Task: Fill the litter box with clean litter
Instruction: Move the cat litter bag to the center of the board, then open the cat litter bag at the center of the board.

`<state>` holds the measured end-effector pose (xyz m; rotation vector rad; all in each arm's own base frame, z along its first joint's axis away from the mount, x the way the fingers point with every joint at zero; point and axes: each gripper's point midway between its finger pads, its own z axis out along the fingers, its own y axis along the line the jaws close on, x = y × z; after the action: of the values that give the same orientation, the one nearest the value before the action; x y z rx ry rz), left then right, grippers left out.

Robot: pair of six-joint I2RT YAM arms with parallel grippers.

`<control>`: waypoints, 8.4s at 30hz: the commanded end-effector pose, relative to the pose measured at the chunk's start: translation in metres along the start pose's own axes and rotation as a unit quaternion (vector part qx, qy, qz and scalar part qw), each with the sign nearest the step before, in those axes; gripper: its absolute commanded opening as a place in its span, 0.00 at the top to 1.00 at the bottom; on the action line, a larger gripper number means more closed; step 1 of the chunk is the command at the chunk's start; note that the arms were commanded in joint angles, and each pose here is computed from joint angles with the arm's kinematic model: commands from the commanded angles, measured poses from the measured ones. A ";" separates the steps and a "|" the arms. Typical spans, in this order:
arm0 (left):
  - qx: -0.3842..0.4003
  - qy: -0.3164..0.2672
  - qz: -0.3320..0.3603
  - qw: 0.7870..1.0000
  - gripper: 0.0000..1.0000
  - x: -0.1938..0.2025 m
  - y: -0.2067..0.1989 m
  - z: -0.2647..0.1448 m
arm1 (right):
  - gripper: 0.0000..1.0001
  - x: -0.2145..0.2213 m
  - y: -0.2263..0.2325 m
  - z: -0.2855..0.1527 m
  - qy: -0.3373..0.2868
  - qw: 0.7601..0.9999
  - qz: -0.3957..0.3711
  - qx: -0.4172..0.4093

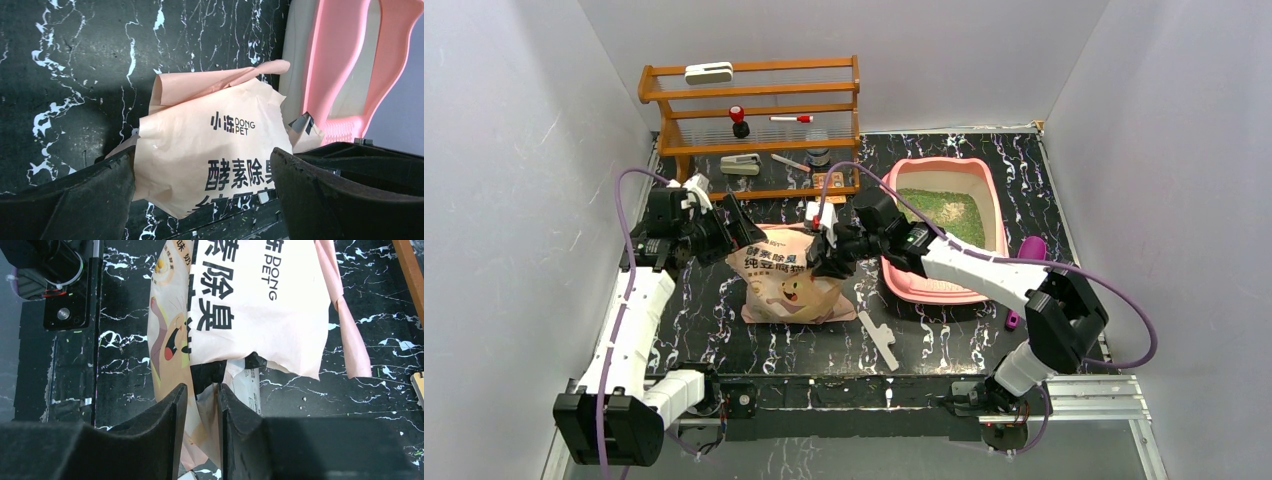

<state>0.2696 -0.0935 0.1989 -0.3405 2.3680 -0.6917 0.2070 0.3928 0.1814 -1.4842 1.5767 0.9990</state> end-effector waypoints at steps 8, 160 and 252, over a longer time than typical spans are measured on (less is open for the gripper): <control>0.113 0.015 0.049 0.992 0.08 0.007 -0.031 0.002 | 0.44 -0.066 -0.042 -0.049 -0.071 0.981 0.087 0.157; 0.255 -0.083 0.588 0.763 1.00 0.017 -0.101 -0.065 | 0.31 -0.033 -0.050 -0.036 -0.026 0.951 0.304 0.049; 0.233 -0.136 0.587 0.763 1.00 -0.004 -0.109 -0.067 | 0.40 -0.031 -0.005 -0.055 -0.060 0.964 -0.249 -0.067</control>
<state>0.2337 -0.1479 0.2631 1.1074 1.7236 -0.4931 0.2081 0.3482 0.2270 -1.7134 1.0477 0.9323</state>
